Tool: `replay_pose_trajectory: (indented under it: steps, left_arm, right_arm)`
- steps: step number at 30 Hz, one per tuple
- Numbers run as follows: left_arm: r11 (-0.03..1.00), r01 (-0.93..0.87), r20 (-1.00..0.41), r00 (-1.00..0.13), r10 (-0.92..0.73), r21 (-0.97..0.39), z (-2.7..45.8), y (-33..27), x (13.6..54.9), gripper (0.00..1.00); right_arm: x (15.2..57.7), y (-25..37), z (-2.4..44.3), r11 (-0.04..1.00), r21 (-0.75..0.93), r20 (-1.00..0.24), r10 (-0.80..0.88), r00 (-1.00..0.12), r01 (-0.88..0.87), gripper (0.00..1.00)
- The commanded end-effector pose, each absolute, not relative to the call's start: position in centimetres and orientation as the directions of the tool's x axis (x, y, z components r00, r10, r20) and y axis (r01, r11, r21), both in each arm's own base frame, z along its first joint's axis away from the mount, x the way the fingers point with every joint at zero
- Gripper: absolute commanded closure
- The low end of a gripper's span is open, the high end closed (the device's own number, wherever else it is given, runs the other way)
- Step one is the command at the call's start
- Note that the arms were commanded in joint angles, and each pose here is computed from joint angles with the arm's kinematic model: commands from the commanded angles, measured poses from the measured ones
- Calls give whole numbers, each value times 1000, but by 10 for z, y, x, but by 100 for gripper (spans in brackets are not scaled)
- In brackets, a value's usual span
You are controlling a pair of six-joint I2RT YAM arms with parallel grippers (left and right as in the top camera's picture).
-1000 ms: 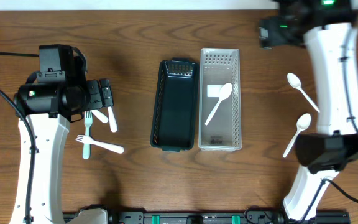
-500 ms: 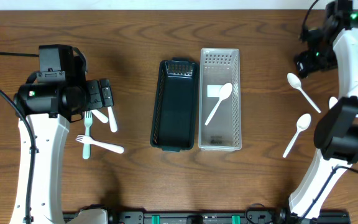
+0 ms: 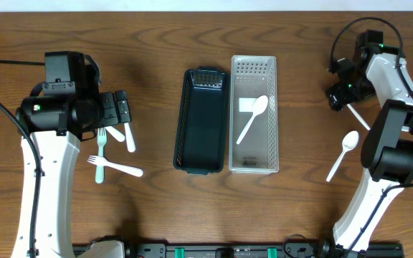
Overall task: Pack container
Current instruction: 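Grasp another white spoon on the right with the right gripper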
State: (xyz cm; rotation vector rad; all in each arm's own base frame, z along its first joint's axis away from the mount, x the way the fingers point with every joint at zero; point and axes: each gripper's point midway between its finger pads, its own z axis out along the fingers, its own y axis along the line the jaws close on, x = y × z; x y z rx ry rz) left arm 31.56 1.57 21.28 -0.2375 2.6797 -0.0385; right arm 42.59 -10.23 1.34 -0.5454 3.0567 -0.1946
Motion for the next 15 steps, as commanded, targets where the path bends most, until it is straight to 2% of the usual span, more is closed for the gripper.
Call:
replay_pose_trajectory:
  steps: [1, 6, 8, 15]
  left_arm:
    - [983, -172, -445, -876, -185, -71, 219, 17, 318, 2]
    - [983, -172, -445, -876, -185, -71, 219, 17, 318, 2]
    - [983, -172, -445, -876, -185, -71, 219, 17, 318, 2]
    - [983, -172, -445, -876, -185, -71, 219, 17, 318, 2]
  right_arm:
    - [419, -102, 3, 923, -116, 12, -369, -929, -368, 16]
    - [410, -97, -11, 926, -83, 16, -367, -930, -367, 16]
    - [406, -97, -15, 928, -77, 25, -364, -931, -365, 20]
    - [395, -97, -23, 930, -61, 49, -359, -932, -362, 53]
